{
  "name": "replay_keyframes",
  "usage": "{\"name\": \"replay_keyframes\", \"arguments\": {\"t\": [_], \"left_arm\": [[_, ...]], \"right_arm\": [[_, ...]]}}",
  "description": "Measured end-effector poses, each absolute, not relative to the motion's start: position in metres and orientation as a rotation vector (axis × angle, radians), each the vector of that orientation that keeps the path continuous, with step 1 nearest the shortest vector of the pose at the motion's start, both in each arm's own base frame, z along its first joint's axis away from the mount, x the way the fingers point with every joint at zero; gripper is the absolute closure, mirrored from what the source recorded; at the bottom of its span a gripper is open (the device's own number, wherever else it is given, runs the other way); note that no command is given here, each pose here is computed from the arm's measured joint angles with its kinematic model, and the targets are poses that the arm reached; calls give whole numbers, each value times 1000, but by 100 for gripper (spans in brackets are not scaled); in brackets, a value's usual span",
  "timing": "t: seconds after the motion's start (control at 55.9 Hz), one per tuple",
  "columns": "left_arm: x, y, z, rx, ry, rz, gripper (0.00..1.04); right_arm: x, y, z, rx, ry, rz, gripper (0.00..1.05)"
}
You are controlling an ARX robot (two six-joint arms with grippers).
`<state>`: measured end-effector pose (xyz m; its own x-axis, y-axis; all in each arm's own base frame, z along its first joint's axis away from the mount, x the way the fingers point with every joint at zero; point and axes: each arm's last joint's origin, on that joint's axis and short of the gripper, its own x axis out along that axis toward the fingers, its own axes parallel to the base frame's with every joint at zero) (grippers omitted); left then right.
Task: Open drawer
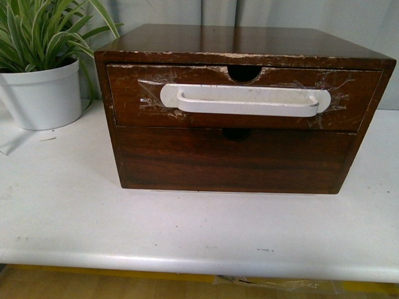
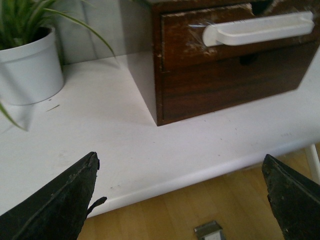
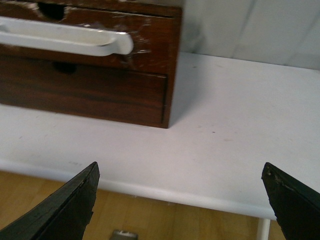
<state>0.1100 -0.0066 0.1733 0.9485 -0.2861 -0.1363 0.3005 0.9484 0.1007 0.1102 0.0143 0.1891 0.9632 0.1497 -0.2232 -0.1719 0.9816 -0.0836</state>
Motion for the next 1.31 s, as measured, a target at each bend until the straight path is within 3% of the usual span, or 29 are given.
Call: {"name": "replay_keyframes", "arguments": {"t": [0.215,0.447,0.805,1.306], "left_arm": [[135,-10,179,292,180,-543,6],[174,-14,187,444,220,-698,6],[231,-37,224,573,190,-870,6],[260,-90,250,647,140,-1066,6]], "right_arm": [[136,21,217,-239,322,350,9],[167,19,245,-357,354,438,9],[205,18,273,-470,390,537,9],[233,28,279,-547,454,632,9]]}}
